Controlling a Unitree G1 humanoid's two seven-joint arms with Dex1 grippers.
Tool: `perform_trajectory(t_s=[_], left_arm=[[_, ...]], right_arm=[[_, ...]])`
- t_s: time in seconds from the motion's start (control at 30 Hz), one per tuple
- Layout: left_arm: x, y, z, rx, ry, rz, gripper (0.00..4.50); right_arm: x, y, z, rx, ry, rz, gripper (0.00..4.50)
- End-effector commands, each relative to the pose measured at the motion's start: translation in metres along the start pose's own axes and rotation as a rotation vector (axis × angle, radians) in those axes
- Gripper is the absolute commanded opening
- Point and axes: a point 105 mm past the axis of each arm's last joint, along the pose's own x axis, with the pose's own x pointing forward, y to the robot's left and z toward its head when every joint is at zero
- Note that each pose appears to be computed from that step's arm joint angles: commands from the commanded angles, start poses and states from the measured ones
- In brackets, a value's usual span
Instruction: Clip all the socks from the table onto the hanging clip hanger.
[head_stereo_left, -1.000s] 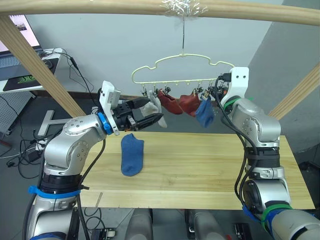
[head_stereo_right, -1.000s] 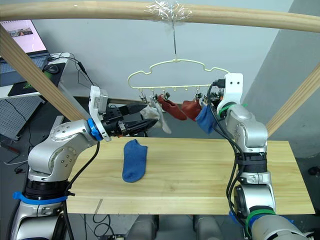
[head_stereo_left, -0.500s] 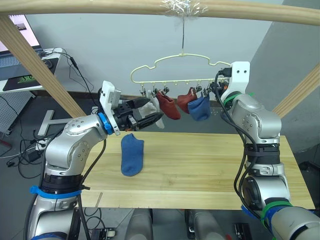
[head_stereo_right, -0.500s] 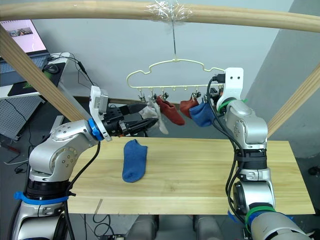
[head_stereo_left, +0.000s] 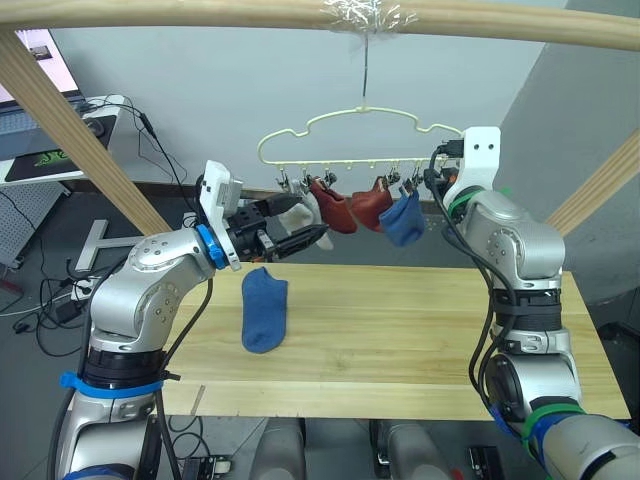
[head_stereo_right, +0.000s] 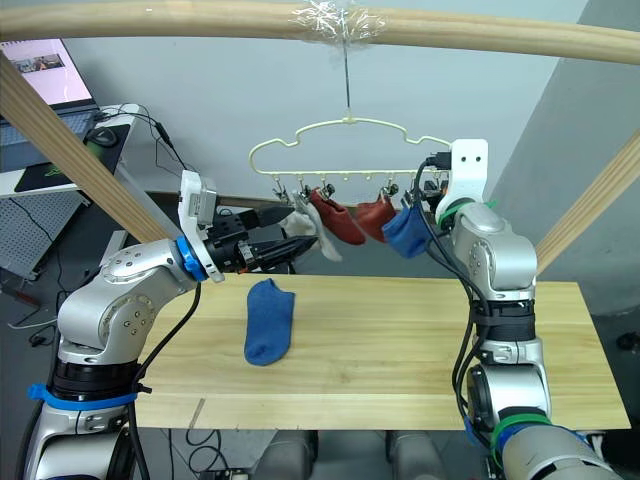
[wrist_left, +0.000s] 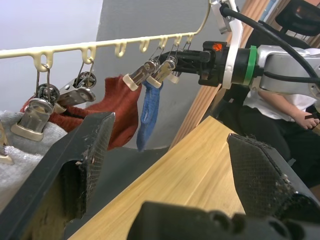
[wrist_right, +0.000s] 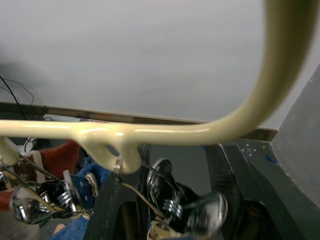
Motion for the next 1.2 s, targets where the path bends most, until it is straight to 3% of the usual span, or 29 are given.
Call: perform_trajectory(t_s=[0.03, 0.77, 1.0, 1.13, 1.2], left_arm=[[0.001, -0.004, 0.009, 0.035, -0.034, -0.001, 4.13], [-0.001, -0.001, 0.007, 0.046, -0.037, 0.027, 4.13], [-0.001, 0.0, 0.005, 0.051, -0.024, 0.036, 4.13], [-0.002, 0.006, -0.009, 0.026, 0.054, 0.096, 4.13], [-0.005, 0.01, -0.026, -0.009, 0.146, 0.132, 4.13]], right_arm=[[-0.007, 0.002, 0.012, -0.01, -0.044, -0.006, 1.69], [-0.002, 0.012, 0.026, 0.008, -0.072, 0.013, 1.69], [-0.003, 0.009, 0.024, -0.002, -0.07, -0.003, 0.03], [-0.002, 0.008, 0.024, -0.003, -0.068, -0.007, 0.01], [-0.002, 0.008, 0.024, -0.003, -0.068, -0.01, 0.01]])
